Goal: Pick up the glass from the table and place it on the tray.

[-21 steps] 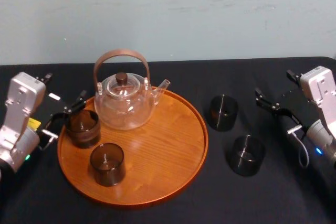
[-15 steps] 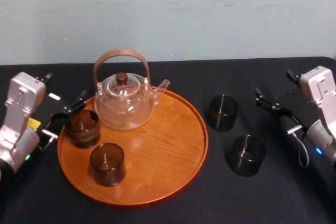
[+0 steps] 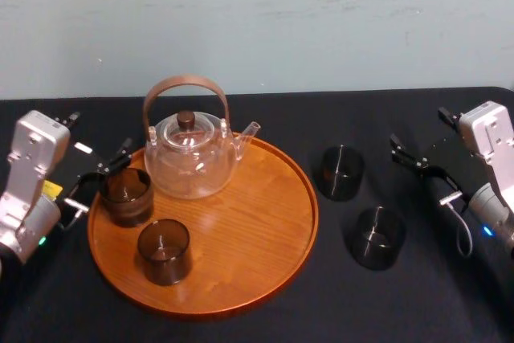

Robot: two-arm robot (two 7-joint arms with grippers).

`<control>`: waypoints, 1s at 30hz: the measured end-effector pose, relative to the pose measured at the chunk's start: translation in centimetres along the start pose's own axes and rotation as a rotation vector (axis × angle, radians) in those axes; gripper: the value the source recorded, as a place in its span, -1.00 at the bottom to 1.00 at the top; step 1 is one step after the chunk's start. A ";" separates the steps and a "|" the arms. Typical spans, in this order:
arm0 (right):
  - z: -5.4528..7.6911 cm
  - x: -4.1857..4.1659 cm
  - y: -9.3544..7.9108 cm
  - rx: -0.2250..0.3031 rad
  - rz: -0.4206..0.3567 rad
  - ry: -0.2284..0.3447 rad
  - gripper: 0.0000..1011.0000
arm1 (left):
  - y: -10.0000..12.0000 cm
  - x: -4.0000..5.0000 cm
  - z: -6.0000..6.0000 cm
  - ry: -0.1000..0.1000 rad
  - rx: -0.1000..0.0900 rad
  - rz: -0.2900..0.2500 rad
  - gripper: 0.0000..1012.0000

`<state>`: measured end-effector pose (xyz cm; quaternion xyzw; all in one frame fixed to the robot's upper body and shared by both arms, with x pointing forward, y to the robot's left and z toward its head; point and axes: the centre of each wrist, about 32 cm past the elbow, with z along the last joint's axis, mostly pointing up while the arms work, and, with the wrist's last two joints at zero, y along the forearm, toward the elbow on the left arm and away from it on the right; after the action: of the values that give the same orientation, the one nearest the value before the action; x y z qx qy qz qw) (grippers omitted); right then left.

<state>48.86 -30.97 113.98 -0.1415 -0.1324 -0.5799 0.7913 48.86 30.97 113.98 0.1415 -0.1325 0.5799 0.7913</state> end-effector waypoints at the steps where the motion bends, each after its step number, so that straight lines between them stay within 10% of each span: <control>1: 0.0 0.00 0.0 0.000 0.000 0.000 0.98 | 0.0 0.00 0.0 0.000 0.000 0.000 0.98; 30: 0.3 0.26 -0.3 0.012 0.019 0.021 0.98 | 0.0 0.00 0.0 0.000 0.000 0.000 0.98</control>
<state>48.60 -31.20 114.34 -0.1318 -0.1263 -0.5731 0.7989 48.86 30.97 113.98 0.1415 -0.1325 0.5799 0.7913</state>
